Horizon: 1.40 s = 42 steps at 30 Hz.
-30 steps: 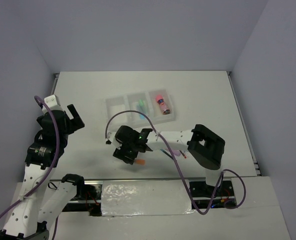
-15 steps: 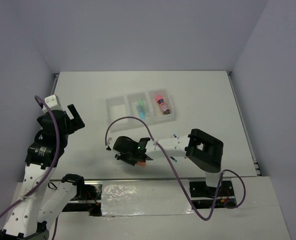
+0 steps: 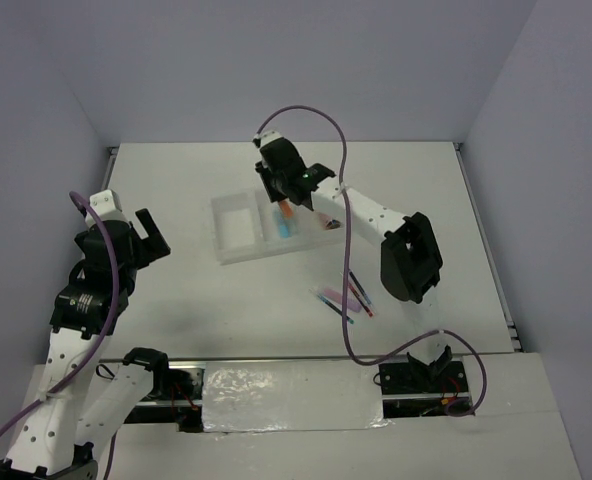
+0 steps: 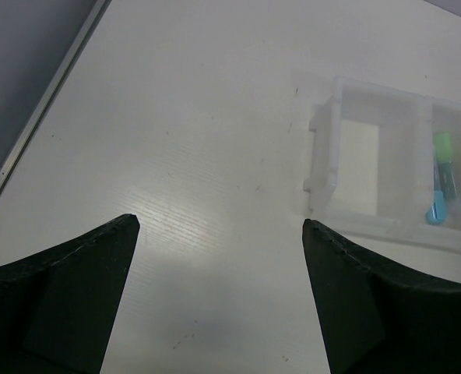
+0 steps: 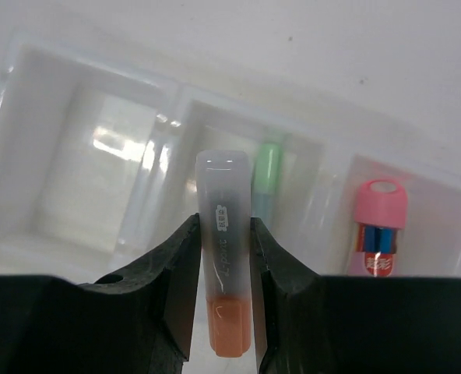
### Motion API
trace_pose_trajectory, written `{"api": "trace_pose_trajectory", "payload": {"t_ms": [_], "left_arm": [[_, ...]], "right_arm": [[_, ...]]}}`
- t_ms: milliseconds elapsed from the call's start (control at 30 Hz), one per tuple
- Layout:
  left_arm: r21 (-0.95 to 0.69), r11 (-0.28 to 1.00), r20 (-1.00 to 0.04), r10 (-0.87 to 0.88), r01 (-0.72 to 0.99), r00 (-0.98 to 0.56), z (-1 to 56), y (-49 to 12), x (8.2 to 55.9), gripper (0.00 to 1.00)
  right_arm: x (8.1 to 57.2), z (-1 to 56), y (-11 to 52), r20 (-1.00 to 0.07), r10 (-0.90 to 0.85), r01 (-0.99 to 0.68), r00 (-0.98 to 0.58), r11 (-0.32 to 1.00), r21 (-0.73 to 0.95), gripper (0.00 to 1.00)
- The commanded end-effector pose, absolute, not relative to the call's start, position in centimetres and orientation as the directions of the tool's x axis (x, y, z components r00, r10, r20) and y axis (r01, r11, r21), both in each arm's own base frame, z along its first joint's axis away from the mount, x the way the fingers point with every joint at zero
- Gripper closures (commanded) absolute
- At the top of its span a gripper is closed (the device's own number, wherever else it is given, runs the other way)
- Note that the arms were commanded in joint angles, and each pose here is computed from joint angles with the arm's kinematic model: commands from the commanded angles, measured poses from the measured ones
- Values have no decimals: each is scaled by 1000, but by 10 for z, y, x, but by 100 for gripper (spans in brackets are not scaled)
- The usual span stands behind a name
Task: Sort the stationery into containers
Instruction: Place the pen in the storage box, then pick up the pen from the center of the board.
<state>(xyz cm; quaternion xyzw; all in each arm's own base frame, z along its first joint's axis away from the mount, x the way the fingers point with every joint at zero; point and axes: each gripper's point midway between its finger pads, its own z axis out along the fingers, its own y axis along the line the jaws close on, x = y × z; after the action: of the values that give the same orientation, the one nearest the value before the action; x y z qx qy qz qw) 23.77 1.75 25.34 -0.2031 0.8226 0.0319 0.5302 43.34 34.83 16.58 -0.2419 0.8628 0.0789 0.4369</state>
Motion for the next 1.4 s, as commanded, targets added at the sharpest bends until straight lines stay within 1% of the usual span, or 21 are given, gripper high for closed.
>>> {"api": "trace_pose_trajectory", "payload": {"t_ms": [0,167,200,233,267,333,400,433,467,500,567,600,667,700,733,800,867,900,1133,1267,1367], "left_arm": [[-173,923,-896,-292,-344,-333,260,14,243,1],[-170,924,-896,-290,-343,-337,259,14,243,1],[-170,924,-896,-289,-341,-337,260,14,243,1],[-172,925,-896,-290,-340,-336,260,13,243,1],[-174,925,-896,-290,-337,-336,260,13,243,1],[-172,926,-894,-290,-335,-341,259,12,244,1],[-174,928,-894,-289,-328,-344,258,11,244,1],[-173,930,-891,-288,-326,-351,257,10,246,1],[-171,931,-890,-286,-321,-354,256,9,246,1],[-173,933,-888,-287,-316,-360,255,8,247,1],[-172,933,-885,-288,-317,-367,253,7,248,1],[-172,933,-884,-287,-316,-369,253,7,248,1],[-176,934,-882,-289,-310,-371,252,5,248,1],[-180,935,-883,-291,-306,-369,253,4,249,1],[-184,937,-881,-291,-296,-374,252,2,250,1],[-184,941,-877,-287,-283,-385,250,-1,252,1],[-183,947,-869,-282,-265,-407,246,-5,255,1],[-180,948,-867,-280,-264,-412,245,-5,256,1],[-164,951,-851,-270,-261,-450,236,-8,261,1],[-163,952,-852,-269,-260,-449,236,-8,261,1],[-162,952,-851,-267,-259,-451,235,-8,261,1]], "right_arm": [[454,172,337,-772,-288,-422,-566,906,-29,91],[468,166,343,-762,-296,-441,-576,897,-15,73],[468,168,345,-764,-295,-449,-574,893,-8,62],[468,169,346,-766,-294,-454,-572,891,-3,55],[466,169,347,-766,-297,-462,-569,887,-1,46],[463,177,347,-779,-286,-471,-557,882,13,11],[462,184,340,-780,-282,-453,-558,892,1,6],[461,188,334,-780,-279,-435,-560,901,-10,6],[456,208,324,-795,-262,-422,-547,907,-8,6],[445,197,312,-771,-279,-418,-573,908,-17,8],[417,197,304,-755,-313,-480,-576,877,2,10],[392,192,289,-748,-323,-495,-579,869,8,14],[366,184,273,-742,-325,-506,-587,862,22,22],[344,172,255,-726,-334,-504,-600,864,19,34],[334,164,246,-708,-343,-497,-617,868,12,38],[306,142,221,-642,-379,-483,-666,876,-16,43],[291,127,206,-592,-407,-478,-695,877,-42,46],[278,113,193,-540,-431,-469,-723,880,-73,49],[228,78,186,-395,-545,-559,-740,824,-89,49],[222,67,182,-345,-558,-560,-754,822,-106,50],[218,60,188,-327,-574,-583,-751,808,-83,52]]}}
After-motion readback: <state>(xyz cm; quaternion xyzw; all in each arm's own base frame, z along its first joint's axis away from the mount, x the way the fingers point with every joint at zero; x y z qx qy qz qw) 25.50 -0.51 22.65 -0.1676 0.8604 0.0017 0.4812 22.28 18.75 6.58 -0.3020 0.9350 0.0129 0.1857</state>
